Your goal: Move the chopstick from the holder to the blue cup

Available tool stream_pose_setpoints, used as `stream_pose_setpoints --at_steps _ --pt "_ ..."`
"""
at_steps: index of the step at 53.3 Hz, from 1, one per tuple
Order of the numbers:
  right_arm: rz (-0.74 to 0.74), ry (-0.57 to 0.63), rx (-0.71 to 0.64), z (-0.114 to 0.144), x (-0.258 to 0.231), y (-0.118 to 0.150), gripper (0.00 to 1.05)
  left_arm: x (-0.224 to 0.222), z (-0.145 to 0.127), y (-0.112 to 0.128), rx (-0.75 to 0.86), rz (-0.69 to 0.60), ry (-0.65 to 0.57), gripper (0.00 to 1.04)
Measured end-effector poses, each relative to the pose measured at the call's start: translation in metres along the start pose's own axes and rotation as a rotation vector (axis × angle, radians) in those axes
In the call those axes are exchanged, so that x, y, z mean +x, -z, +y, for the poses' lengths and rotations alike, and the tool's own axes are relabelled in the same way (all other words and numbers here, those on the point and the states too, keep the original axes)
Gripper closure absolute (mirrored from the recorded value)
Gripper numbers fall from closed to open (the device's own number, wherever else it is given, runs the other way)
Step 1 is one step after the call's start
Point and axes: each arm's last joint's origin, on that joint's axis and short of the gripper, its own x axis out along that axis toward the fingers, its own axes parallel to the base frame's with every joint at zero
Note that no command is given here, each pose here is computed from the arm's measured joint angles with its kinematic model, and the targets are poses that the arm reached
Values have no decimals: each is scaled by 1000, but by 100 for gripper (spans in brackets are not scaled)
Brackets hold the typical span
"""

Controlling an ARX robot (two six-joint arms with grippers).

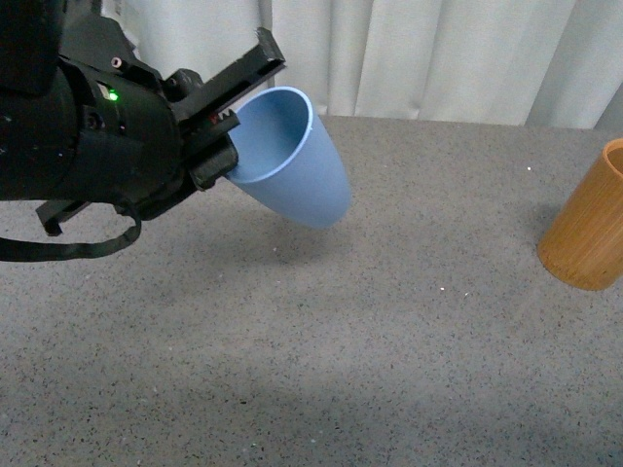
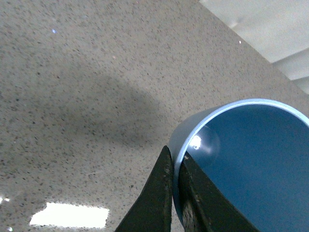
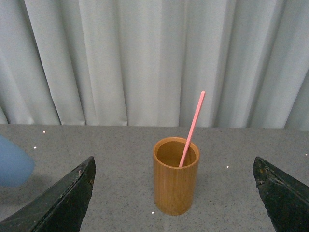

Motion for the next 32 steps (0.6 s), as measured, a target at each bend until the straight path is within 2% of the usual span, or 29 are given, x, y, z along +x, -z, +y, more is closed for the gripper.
stream_pose_setpoints --at_steps 32 --pt "0 0 0 0 0 0 10 15 -31 42 62 88 43 101"
